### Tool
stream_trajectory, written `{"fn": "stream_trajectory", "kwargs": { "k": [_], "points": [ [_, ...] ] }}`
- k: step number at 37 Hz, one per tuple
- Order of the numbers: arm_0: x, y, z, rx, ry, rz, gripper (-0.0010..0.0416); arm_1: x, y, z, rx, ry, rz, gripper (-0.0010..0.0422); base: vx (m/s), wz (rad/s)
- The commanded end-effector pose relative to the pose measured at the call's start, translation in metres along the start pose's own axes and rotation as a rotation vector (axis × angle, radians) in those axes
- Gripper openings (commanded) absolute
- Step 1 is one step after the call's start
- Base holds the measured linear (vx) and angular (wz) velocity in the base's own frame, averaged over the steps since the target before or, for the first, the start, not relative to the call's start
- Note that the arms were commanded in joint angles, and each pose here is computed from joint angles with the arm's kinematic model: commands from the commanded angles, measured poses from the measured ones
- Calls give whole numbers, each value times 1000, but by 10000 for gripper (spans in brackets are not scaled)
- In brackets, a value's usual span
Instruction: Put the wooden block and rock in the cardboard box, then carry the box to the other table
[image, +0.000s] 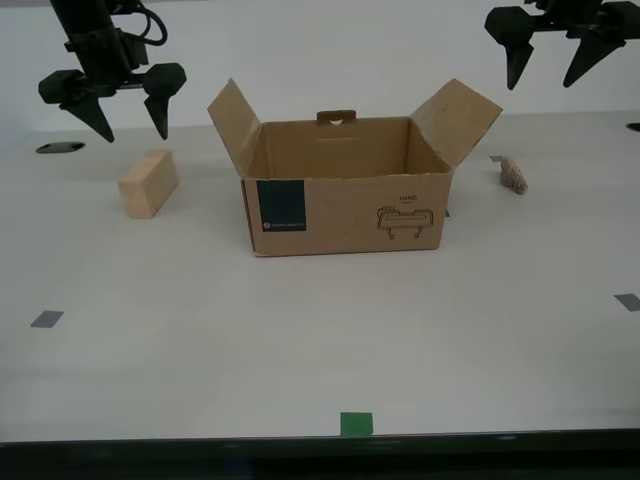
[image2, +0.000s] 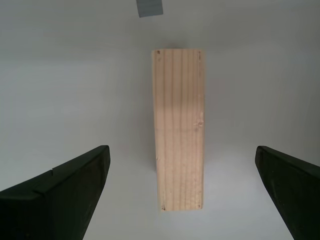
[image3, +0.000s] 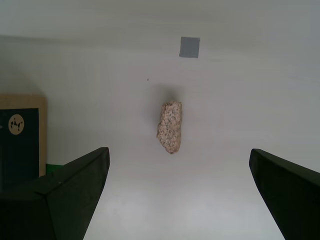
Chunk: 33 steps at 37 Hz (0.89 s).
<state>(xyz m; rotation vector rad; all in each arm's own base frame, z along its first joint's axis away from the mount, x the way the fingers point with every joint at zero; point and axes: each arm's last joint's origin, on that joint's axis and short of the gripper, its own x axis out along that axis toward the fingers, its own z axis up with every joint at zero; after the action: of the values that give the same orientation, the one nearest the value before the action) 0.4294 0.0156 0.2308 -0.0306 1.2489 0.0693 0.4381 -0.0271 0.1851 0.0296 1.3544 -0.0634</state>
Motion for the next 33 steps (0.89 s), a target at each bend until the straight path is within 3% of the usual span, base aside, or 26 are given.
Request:
{"fn": "stream_trajectory", "kwargs": {
  "k": [1,8,33],
  "points": [
    [0,1,0,-4,-1,6,390,1,0,-1,-3,8,7,398,0,0],
    [8,2,1,-7,6,7,389,4,0,-3,-2,16,8,398,0,0],
    [95,2,-7,-11,165,10,389,22,1,-16,-3,54,8,398,0,0]
  ]
}}
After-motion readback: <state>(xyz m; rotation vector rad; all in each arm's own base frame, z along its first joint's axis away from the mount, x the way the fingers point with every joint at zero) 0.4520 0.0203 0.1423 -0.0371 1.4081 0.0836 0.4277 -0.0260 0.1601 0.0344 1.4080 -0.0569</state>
